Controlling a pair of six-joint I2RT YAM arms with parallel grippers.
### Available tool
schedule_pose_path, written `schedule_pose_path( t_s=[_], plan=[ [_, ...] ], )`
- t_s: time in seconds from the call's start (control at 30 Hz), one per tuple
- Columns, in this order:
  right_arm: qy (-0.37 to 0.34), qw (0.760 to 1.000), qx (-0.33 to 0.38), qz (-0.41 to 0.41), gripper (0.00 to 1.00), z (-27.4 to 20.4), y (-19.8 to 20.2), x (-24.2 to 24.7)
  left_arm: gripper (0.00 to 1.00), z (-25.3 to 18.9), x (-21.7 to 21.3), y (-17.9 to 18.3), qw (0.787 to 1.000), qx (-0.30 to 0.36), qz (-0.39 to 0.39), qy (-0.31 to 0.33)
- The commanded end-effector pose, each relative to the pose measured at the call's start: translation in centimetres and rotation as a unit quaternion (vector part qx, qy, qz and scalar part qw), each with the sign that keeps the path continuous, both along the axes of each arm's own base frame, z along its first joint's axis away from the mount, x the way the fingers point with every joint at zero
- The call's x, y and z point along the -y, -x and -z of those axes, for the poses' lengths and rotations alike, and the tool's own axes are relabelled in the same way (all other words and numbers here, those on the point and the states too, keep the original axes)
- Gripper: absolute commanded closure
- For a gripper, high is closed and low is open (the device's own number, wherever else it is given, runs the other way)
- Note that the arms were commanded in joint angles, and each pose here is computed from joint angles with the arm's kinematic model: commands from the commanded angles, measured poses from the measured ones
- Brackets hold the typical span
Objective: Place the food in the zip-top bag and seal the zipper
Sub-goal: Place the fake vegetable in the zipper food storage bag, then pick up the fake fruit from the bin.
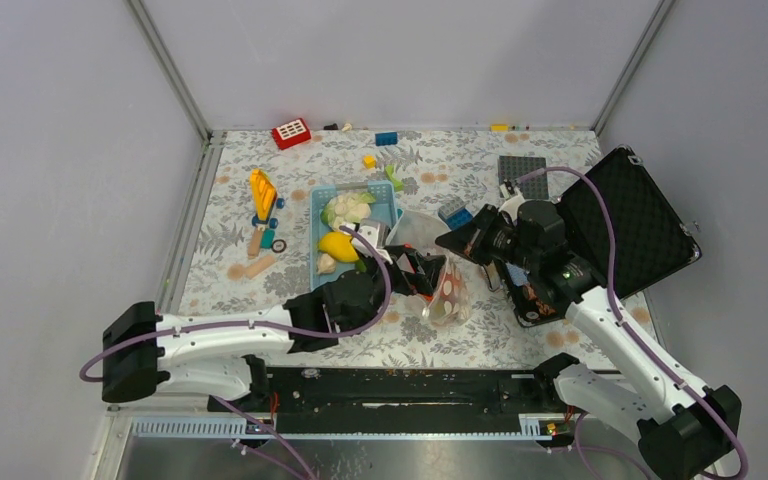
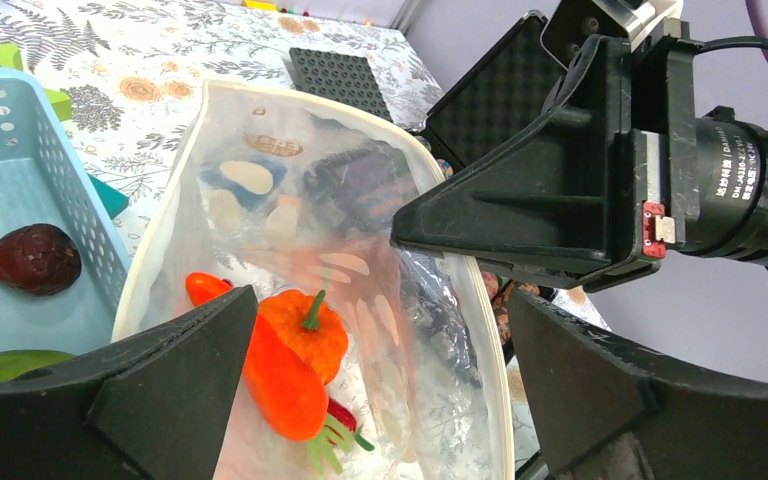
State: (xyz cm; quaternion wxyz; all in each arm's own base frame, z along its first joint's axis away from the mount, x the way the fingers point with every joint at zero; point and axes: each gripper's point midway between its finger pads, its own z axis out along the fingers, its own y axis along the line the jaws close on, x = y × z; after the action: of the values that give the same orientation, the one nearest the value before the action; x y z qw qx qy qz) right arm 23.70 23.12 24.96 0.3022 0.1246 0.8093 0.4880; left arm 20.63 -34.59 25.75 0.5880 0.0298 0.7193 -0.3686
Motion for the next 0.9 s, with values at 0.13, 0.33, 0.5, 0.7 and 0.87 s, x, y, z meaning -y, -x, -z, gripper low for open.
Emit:
schedule_pose_path(
  t_s=[0.13, 0.33, 0.5, 0.7, 0.87],
  plan=[
    [0.012, 1.000, 0.023, 0.017, 1.00, -0.2, -0.8, 0.6, 0.01, -4.4, -2.8, -0.1, 0.999, 0.007, -0.027, -0.029],
    [0.068, 0.997, 0.031, 0.032, 1.00, 1.3, -0.6, 2.2, 0.01, -5.7, -8.4, -1.9, 0.996, 0.007, -0.075, -0.046],
    [0.108, 0.993, 0.033, 0.040, 1.00, 2.1, -0.3, 3.4, 0.01, -3.9, -11.8, -4.9, 0.993, -0.049, -0.097, -0.048],
    [0.126, 0.991, 0.032, 0.037, 1.00, 2.7, 0.0, 3.8, 0.01, -0.2, -13.0, -8.4, 0.983, -0.127, -0.078, -0.102],
    [0.135, 0.990, 0.033, 0.030, 1.00, 2.9, 0.1, 3.9, 0.01, 2.1, -13.2, -11.0, 0.975, -0.144, -0.075, -0.150]
  ],
)
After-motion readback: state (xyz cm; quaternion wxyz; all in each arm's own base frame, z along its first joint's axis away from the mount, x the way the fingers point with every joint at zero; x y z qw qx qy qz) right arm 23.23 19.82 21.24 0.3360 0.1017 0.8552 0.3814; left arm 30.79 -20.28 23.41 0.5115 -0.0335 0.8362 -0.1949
